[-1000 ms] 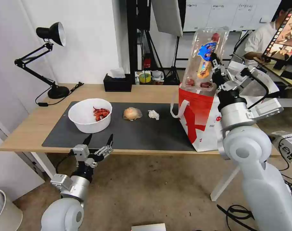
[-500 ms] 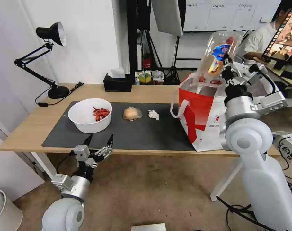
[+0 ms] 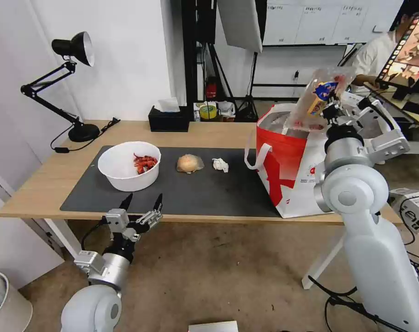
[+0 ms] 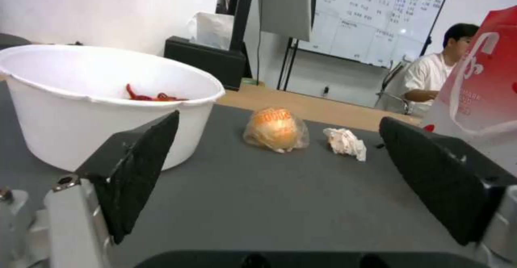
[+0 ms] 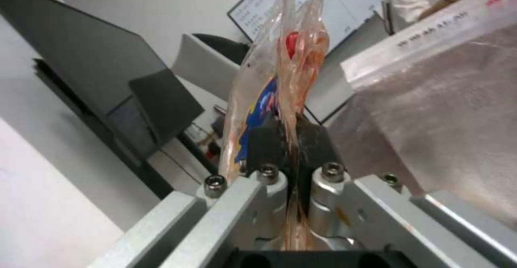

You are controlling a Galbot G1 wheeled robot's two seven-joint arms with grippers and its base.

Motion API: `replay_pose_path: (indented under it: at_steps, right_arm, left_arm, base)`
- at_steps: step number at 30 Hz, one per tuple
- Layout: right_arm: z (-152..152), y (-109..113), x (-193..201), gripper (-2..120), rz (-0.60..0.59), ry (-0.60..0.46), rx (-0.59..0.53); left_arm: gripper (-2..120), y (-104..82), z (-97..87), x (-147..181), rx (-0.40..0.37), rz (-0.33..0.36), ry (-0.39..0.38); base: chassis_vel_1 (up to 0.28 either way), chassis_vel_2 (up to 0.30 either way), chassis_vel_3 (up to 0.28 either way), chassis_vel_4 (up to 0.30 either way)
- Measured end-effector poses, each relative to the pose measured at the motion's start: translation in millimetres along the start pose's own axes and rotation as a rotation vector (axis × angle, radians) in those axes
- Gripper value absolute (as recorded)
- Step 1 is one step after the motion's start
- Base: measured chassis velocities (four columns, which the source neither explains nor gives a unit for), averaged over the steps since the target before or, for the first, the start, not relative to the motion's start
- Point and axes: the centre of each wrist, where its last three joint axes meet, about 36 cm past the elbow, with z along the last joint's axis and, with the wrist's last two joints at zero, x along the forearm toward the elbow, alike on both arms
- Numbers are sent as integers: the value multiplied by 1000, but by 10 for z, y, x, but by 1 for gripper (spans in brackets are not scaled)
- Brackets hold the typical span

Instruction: Pick up the trash from the table and place it into the takeout bag.

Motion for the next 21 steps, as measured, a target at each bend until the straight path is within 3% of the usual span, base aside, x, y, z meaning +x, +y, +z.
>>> replay_pose_path:
  at_steps: [17, 21]
  right_arm:
    - [29, -1, -23, 0, 91, 45, 31]
    - [20, 6, -7, 15, 78, 45, 30]
  left_arm:
    - [100, 7, 7, 13, -3, -3, -6]
    - [100, 8, 9, 21, -4, -4, -5]
  base:
    - [0, 0, 0, 0]
    - [0, 0, 0, 0]
